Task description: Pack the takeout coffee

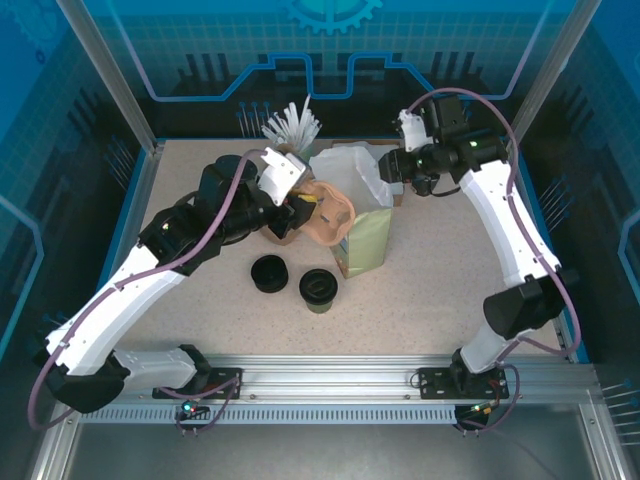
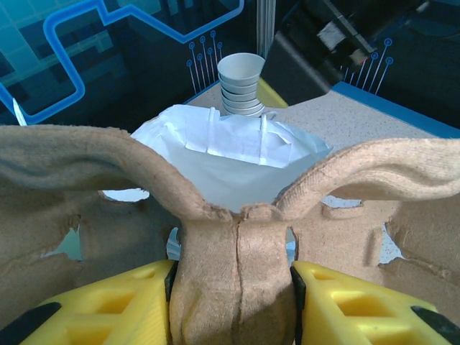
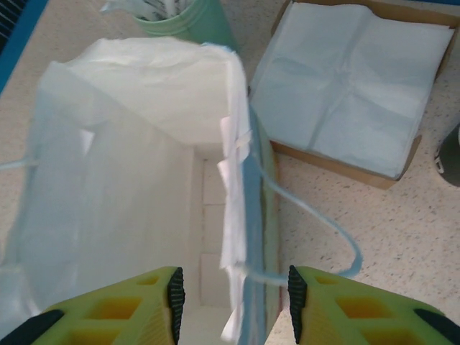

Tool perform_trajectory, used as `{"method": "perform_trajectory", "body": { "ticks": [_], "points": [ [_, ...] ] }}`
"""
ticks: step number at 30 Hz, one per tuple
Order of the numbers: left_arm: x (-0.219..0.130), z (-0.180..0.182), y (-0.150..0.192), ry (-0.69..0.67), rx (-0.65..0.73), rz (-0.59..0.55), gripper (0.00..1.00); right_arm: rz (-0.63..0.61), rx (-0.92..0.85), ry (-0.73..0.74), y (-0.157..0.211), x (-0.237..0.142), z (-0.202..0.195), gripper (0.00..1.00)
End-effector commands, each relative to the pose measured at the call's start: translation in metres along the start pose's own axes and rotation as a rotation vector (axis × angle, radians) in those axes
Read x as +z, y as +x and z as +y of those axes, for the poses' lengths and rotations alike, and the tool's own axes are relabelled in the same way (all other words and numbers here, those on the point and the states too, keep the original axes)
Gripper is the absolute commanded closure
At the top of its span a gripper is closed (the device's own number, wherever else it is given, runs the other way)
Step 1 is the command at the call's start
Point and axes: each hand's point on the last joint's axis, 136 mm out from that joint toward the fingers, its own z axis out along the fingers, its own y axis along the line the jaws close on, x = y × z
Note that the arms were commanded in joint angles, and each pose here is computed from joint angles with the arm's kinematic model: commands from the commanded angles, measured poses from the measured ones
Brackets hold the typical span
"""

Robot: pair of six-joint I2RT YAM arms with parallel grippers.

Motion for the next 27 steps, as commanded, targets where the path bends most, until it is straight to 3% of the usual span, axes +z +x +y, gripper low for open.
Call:
{"method": "perform_trajectory", "body": {
  "ticks": [1,15,19,23,27],
  "points": [
    [-0.006,0.003,0.001,-0.004,-0.04,-0.003,0.56,0.032,-0.045,0.065,0.0,0.005,-0.007,0.54],
    [0.004,-0.001,0.0,0.03,-0.061,0.007,0.55,0.135,-0.04,0.033,0.027,0.04,-0.003,0.54],
    [0.001,-0.006,-0.008,0.059,-0.083,-0.003,0.55,0.139,-0.037,0.02,0.03,0.04,-0.001,0.67],
    [-0.002,-0.016,-0.013,0.12,-0.093,-0.004,0.55,0.117,-0.049,0.018,0.03,0.029,0.002,0.9],
    [-0.006,-0.023,-0.016,0.163,-0.102,-0.016,0.55,0.089,-0.064,0.042,0.036,0.008,0.001,0.98]
  ]
}}
